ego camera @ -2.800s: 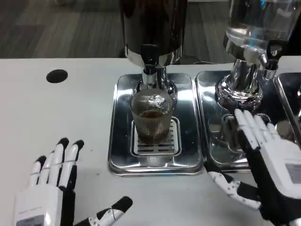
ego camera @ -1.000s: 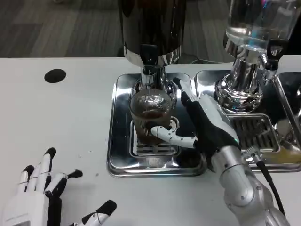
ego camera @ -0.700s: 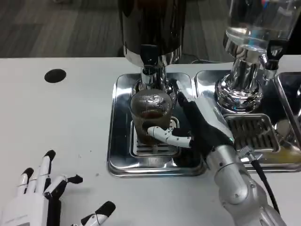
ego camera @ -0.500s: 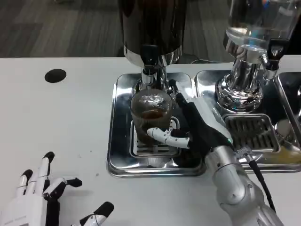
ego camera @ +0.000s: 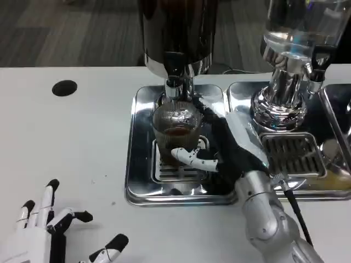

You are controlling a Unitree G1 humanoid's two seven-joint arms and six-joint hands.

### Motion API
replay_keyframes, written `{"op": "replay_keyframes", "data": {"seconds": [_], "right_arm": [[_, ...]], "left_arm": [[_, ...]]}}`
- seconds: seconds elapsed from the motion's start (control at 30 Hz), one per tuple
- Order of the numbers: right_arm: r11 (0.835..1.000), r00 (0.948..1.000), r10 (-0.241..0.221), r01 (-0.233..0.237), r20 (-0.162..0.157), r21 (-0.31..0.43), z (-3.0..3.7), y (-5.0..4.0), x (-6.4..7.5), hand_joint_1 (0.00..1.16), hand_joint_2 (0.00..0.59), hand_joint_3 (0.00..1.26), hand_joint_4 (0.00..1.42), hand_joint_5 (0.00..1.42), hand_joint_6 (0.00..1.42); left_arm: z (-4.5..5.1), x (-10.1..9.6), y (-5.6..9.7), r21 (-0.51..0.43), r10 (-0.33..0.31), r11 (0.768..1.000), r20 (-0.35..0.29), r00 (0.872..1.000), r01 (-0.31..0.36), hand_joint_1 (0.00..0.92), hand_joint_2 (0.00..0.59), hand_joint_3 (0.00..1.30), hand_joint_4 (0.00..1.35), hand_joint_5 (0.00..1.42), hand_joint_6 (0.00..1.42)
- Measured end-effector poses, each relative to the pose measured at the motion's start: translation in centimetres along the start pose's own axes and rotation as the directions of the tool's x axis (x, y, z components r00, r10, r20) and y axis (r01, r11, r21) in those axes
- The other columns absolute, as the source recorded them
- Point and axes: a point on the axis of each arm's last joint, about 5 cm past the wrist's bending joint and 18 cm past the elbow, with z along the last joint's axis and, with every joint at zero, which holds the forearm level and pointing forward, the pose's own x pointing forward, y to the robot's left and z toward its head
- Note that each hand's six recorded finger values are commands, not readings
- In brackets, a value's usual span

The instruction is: Grasp the cup under the faucet to collect the drink, then remove the cup.

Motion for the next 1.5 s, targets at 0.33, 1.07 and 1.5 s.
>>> {"op": "replay_keyframes", "data": {"seconds": [0.33, 1.07, 1.5], "right_arm": [[1.0, 0.9999, -0.016, 0.016, -0.001, 0.003, 0.1, 0.27, 0.4, 0.76, 0.189, 0.37, 0.42, 0.31, 0.35], [0.993, 0.9955, -0.094, 0.093, 0.014, 0.068, -1.25, 0.73, -1.0, 0.82, 0.205, 0.54, 0.61, 0.5, 0.48], [0.993, 0.9951, -0.098, 0.097, 0.01, 0.069, -1.63, -0.13, -1.8, 0.81, 0.211, 0.55, 0.62, 0.5, 0.51]], "left_arm": [[-0.16, 0.3, 0.2, -0.021, 0.017, 1.0, -0.018, 1.0, -0.018, 0.0, 0.099, 0.58, 0.0, 0.13, 0.06], [-0.22, 0.1, 0.2, -0.027, 0.01, 1.0, -0.014, 1.0, -0.011, 0.0, 0.103, 0.58, 0.0, 0.13, 0.06], [-0.04, 0.6, 0.1, -0.036, 0.02, 0.999, 0.003, 1.0, -0.02, 0.0, 0.101, 0.56, 0.0, 0.13, 0.06]]}}
